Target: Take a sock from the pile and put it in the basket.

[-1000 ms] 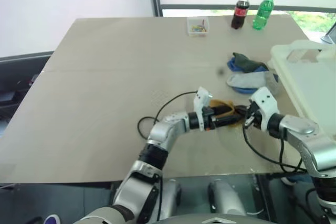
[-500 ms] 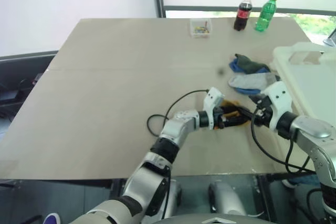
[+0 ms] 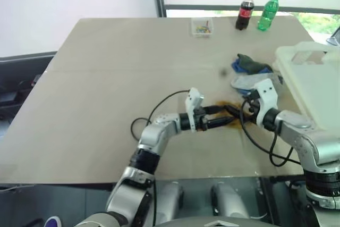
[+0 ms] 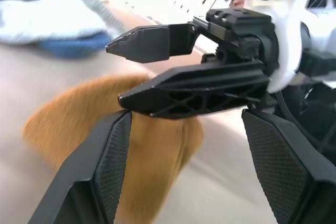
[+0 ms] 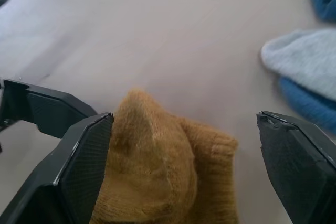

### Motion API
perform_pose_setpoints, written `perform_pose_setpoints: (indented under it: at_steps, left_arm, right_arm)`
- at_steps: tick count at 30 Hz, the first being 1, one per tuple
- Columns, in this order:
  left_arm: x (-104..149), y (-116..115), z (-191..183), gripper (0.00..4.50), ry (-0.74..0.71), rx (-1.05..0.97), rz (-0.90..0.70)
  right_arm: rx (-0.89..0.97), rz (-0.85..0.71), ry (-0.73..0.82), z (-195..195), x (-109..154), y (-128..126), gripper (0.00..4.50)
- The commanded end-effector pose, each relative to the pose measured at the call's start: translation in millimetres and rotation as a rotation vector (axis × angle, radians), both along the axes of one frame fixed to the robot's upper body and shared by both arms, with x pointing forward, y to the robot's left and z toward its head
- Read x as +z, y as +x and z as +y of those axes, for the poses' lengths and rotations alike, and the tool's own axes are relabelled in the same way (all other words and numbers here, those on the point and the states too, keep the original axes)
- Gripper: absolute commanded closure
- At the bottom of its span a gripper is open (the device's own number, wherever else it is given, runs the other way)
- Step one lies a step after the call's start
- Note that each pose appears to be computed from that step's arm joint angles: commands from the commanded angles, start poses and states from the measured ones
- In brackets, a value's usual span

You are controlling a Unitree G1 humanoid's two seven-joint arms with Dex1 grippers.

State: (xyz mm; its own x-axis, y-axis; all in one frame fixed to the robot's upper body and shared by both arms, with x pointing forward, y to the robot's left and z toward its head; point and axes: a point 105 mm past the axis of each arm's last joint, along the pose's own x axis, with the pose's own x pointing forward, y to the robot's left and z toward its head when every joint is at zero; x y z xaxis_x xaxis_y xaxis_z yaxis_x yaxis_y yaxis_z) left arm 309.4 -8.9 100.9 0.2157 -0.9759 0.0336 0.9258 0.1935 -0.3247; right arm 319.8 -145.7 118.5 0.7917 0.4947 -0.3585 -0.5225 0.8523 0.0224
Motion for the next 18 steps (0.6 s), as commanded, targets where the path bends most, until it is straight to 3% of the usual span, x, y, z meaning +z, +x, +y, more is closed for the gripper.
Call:
perform_pose_setpoints:
  at_steps: [1,18]
  left_arm:
    - [26,-4,12,0.98,-0.038,0.014,-0.121]
    - [30,-22,94,0.98,0.187,0.087,-0.311]
  right_arm:
    - [-0.065,0.094,-0.1,-13,-27,4,0.04]
    - [0.023,0.285,-0.085,2,-53,-20,0.04]
